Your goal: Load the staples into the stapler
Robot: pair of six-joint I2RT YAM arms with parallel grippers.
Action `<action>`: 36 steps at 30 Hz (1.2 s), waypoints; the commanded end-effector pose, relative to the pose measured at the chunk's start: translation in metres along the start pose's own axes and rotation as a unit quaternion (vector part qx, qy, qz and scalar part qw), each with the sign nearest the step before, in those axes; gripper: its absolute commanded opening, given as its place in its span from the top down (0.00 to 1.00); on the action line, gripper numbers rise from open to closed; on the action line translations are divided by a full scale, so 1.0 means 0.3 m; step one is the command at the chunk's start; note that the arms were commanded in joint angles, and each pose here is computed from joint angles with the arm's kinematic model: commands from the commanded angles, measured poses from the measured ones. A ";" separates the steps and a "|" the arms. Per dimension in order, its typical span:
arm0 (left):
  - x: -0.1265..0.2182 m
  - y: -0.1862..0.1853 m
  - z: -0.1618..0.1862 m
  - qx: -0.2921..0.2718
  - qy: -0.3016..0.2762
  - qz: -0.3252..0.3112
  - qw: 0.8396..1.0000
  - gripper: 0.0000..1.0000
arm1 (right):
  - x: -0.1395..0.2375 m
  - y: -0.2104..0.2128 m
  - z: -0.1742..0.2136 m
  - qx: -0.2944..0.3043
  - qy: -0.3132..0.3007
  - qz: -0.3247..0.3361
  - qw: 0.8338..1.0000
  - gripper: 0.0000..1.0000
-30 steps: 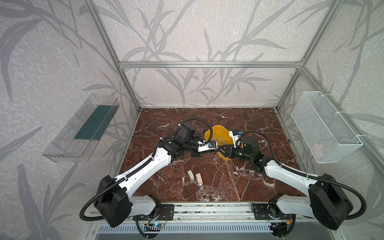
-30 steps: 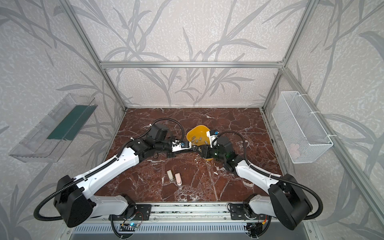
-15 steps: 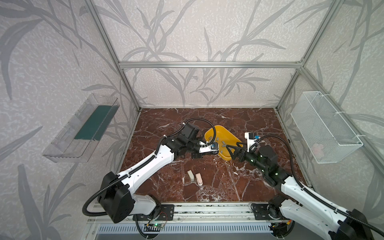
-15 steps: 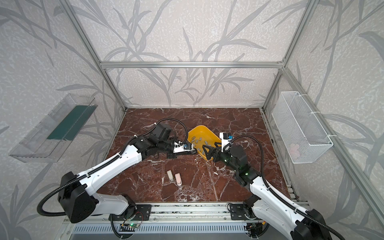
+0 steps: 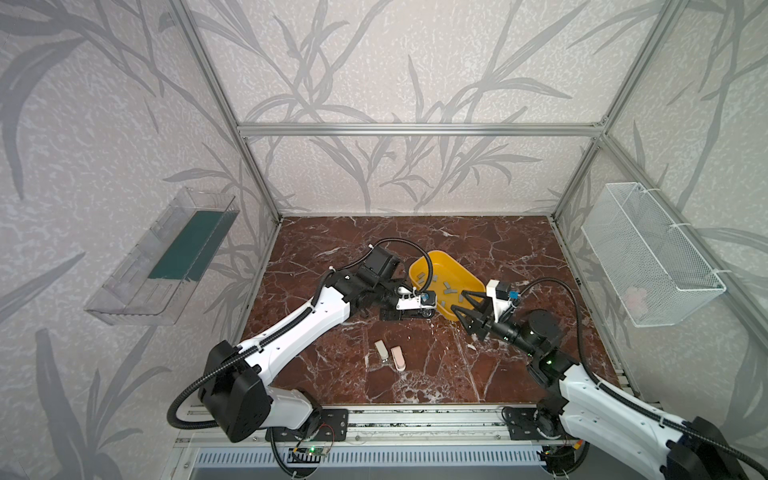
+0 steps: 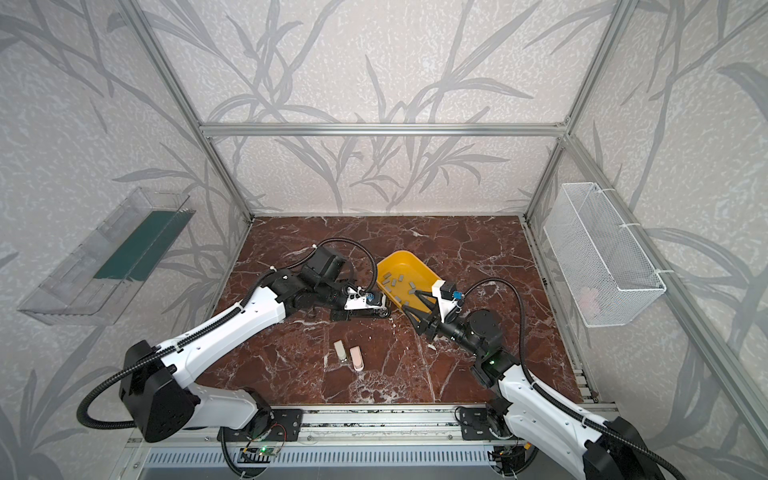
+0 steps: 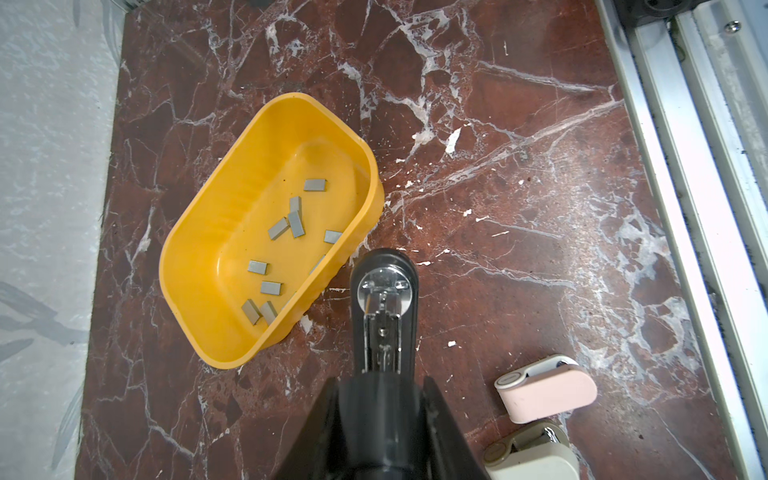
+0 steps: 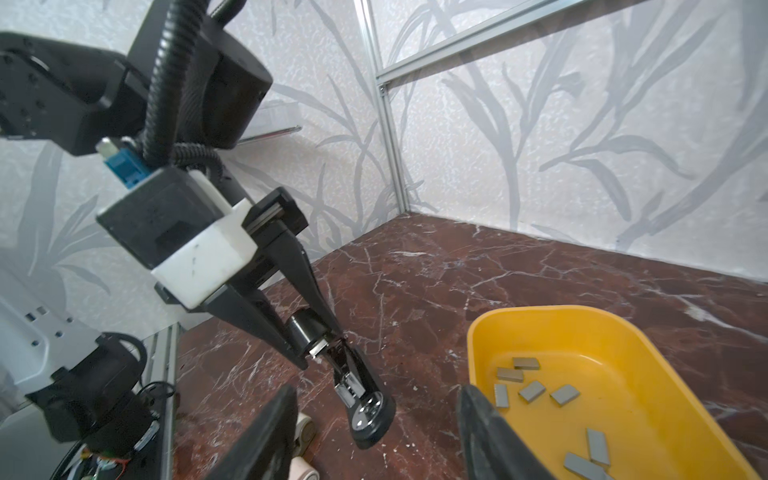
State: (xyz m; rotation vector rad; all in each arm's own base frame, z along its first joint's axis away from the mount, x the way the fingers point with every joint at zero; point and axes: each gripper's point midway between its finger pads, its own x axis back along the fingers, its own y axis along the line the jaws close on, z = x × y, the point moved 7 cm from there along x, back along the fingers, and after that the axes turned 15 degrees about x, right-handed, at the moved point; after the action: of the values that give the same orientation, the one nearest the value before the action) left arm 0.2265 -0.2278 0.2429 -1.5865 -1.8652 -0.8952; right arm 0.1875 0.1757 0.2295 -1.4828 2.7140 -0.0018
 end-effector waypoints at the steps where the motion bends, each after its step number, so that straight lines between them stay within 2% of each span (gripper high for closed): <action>1: 0.040 -0.022 -0.046 -0.043 -0.031 0.025 0.998 1.00 | -0.023 0.039 -0.037 0.039 -0.038 -0.045 0.998 0.38; 5: 0.047 -0.023 -0.051 -0.043 -0.038 0.026 0.998 1.00 | -0.067 0.058 -0.006 0.042 0.000 -0.064 0.997 0.39; 12: 0.053 -0.029 -0.058 -0.044 -0.049 0.031 0.997 1.00 | -0.113 0.110 0.016 0.065 0.027 -0.101 0.992 0.43; 14: 0.055 -0.040 -0.060 -0.043 -0.050 0.041 0.997 1.00 | -0.122 0.119 0.035 0.065 0.045 -0.108 0.991 0.46; 20: 0.065 -0.060 -0.078 -0.045 -0.070 0.071 0.994 1.00 | -0.156 0.124 0.073 0.065 0.087 -0.116 0.987 0.47; 24: 0.072 -0.061 -0.077 -0.048 -0.078 0.064 0.994 1.00 | -0.179 0.134 0.096 0.068 0.110 -0.124 0.984 0.49; 36: 0.113 -0.039 -0.101 -0.017 -0.097 0.060 0.993 1.00 | -0.220 0.172 0.146 0.100 0.168 -0.141 0.971 0.74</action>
State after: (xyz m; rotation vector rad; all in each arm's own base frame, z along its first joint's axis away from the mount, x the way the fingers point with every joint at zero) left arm 0.2093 -0.2275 0.2502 -1.7491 -1.7657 -0.7561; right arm 0.1831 0.2544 0.1916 -1.9015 2.6089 -0.4867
